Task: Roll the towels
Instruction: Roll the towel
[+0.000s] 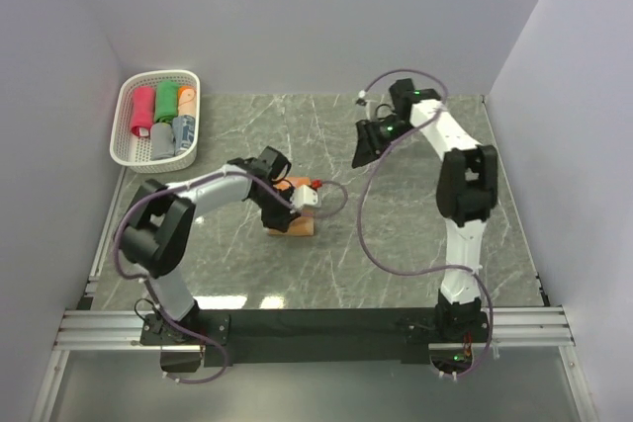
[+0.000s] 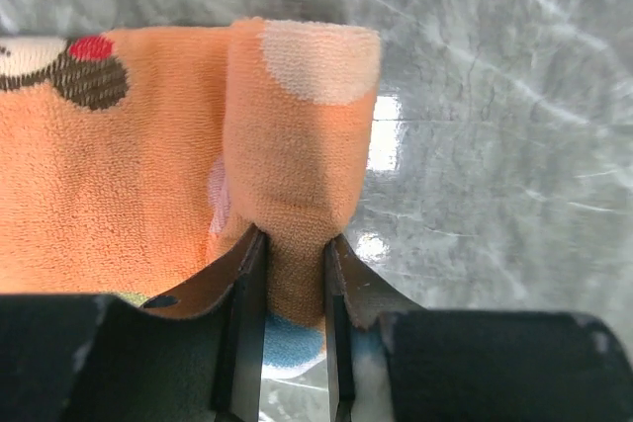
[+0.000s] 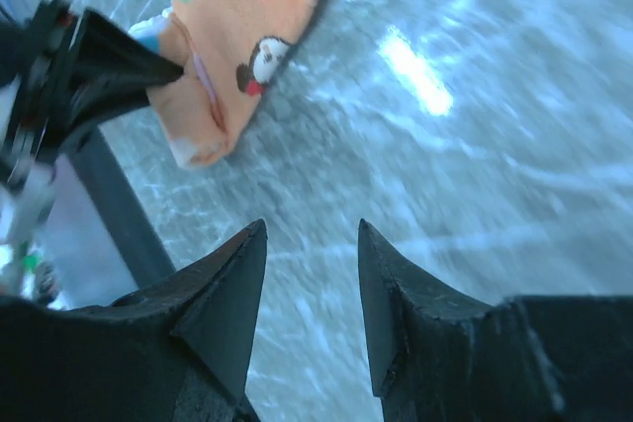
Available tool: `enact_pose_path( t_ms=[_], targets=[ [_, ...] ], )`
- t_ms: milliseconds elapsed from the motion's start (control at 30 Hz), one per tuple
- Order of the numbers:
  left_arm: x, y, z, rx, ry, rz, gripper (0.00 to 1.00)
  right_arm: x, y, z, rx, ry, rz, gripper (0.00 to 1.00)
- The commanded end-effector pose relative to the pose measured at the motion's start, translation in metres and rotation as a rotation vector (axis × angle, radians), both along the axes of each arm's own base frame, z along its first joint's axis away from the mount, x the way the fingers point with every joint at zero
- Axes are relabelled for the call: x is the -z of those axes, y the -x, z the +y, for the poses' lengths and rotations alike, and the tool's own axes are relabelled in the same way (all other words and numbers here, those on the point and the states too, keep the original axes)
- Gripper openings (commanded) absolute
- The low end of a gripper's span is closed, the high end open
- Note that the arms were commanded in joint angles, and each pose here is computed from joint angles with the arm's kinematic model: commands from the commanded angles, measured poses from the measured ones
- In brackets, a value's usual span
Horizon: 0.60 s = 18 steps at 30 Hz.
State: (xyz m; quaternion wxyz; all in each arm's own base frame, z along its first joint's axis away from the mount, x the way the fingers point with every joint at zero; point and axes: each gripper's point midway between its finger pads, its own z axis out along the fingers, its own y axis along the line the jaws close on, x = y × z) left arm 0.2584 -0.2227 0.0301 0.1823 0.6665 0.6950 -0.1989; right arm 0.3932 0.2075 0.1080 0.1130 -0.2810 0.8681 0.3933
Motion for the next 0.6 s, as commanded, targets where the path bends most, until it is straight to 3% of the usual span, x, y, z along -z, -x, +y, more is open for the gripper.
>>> enact_pose_path(
  t_ms=[0, 167, 300, 433, 567],
  targets=[
    [0.021, 0.043, 0.039, -0.095, -0.158, 0.346, 0.04, -0.036, -0.001, -0.028, 0.035, 0.025, -0.157, 0.49],
    [0.016, 0.009, 0.023, -0.190, -0.088, 0.532, 0.05, -0.053, 0.016, -0.060, 0.101, 0.068, -0.275, 0.49],
    [0.021, -0.016, 0.023, -0.258, -0.064, 0.639, 0.08, -0.046, 0.056, -0.063, 0.086, 0.097, -0.382, 0.49],
    [0.027, -0.031, 0.026, -0.287, -0.054, 0.719, 0.09, -0.035, 0.082, -0.033, -0.017, 0.148, -0.501, 0.49],
    [0.035, -0.027, 0.031, -0.273, -0.067, 0.751, 0.11, -0.033, 0.105, 0.036, -0.190, 0.164, -0.672, 0.52]
  ],
)
